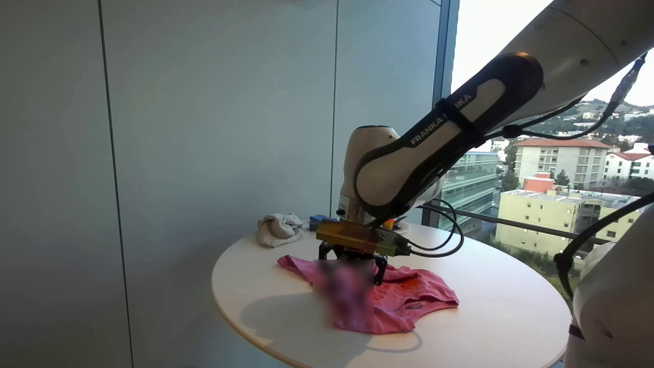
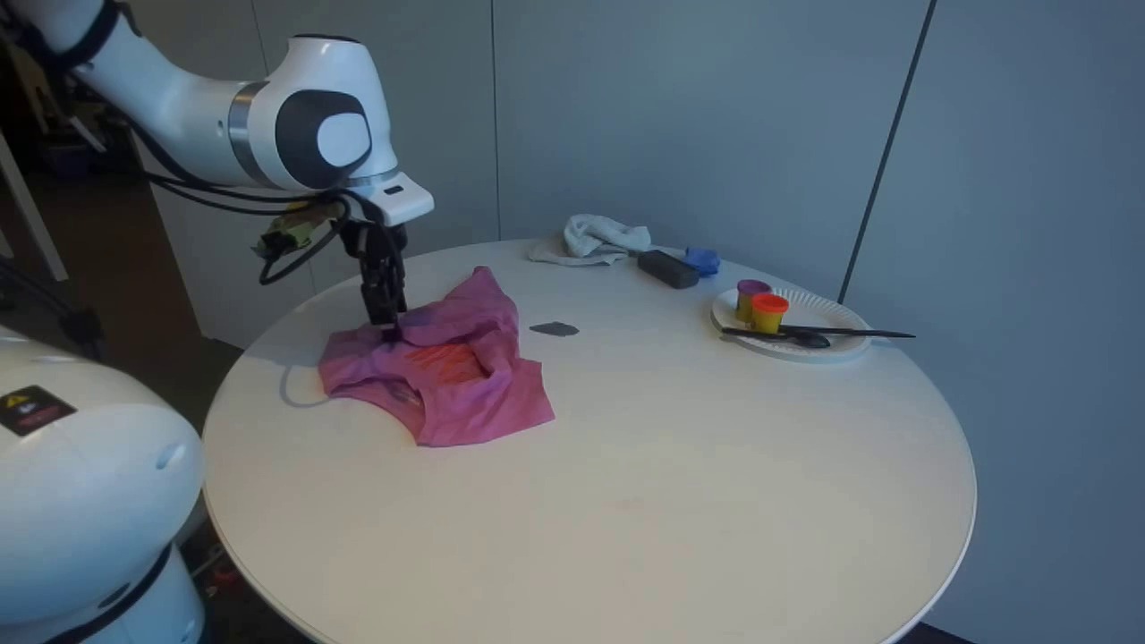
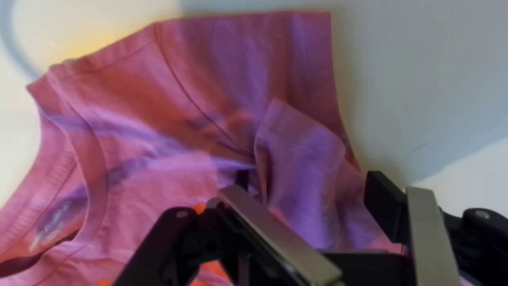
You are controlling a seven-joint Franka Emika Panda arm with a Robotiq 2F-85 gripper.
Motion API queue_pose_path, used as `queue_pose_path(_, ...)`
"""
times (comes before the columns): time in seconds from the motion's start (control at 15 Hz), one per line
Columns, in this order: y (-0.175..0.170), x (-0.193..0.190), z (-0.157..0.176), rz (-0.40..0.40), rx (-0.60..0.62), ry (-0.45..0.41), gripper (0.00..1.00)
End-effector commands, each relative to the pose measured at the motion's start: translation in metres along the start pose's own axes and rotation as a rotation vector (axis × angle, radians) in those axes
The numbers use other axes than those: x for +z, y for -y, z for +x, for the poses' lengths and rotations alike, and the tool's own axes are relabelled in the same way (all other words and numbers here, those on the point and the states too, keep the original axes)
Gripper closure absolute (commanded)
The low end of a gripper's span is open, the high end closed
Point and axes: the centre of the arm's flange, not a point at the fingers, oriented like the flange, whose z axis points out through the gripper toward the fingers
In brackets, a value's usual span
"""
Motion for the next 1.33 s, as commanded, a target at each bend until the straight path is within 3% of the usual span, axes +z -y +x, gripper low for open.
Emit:
queue_pose_path(0.0,0.0,-0.01,-0.002,0.01,-0.022,-0.026,0.44)
queue_pose_path(0.07,0.001,-0.01,-0.002,0.007,-0.027,-0.031,0.44)
queue_pose_path(0.13,0.001,-0.01,-0.002,0.006,-0.031,-0.033,0.51)
queue_pose_path(0.47,0.002,-0.013,-0.005,0.004,-0.046,-0.05,0.91)
queue_pose_path(0.67,0.0,-0.02,-0.008,-0.002,-0.061,-0.068,0.96)
queue_pose_path(0.8,-0.002,-0.032,-0.014,-0.019,-0.089,-0.101,0.93)
queue_pose_path(1.27,-0.001,-0.067,0.004,-0.204,-0.274,-0.353,0.92)
